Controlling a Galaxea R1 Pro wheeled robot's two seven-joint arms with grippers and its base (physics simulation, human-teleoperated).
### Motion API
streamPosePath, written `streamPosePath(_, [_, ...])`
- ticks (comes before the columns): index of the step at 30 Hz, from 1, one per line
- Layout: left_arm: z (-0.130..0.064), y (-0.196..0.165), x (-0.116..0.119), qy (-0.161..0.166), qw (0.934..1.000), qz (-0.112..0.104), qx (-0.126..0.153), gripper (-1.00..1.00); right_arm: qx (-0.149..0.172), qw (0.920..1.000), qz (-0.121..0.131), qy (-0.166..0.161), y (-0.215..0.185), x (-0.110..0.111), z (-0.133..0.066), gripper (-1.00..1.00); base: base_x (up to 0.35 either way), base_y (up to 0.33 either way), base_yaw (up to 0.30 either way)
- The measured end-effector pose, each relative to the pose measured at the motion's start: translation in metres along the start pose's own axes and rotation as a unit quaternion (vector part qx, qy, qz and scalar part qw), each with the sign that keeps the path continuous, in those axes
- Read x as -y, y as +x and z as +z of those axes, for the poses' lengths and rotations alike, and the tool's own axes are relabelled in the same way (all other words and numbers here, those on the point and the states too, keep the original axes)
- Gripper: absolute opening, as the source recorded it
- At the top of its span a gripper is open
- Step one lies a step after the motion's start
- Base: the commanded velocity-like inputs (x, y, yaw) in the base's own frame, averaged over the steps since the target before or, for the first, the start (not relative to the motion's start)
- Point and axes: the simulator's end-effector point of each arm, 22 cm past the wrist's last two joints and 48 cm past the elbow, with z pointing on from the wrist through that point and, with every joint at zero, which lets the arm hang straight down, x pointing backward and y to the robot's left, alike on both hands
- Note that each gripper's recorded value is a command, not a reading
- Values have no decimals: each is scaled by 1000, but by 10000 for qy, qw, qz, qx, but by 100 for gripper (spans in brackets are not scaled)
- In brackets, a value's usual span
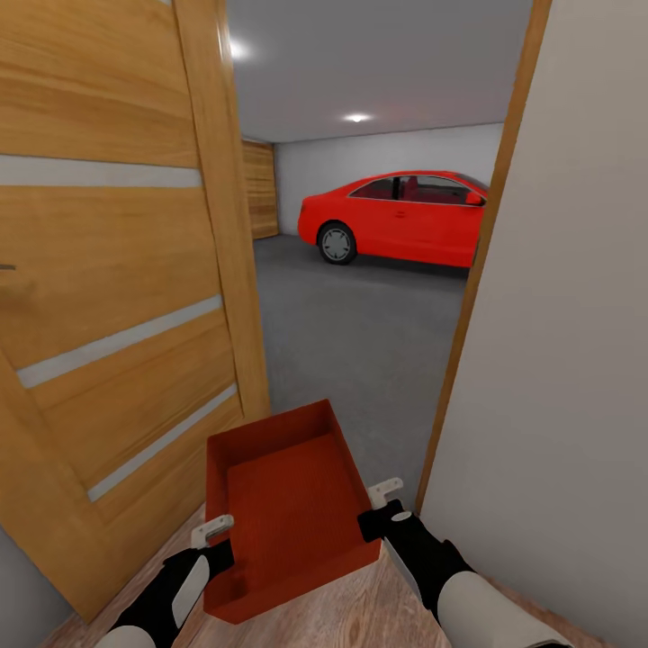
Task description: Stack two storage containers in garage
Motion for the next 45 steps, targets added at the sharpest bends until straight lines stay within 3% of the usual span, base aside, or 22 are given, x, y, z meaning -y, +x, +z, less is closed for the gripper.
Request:
streamPosePath(34, [0,0,-1,2,10000,-10,6,-100,9,10000,-25,-6,-1,-1,0,-100,41,30,0])
streamPosePath(45, [-1,-3,0,14,10000,-12,32,-100,36,10000,-31,2,-4,0,-2,-100,0,0,-112])
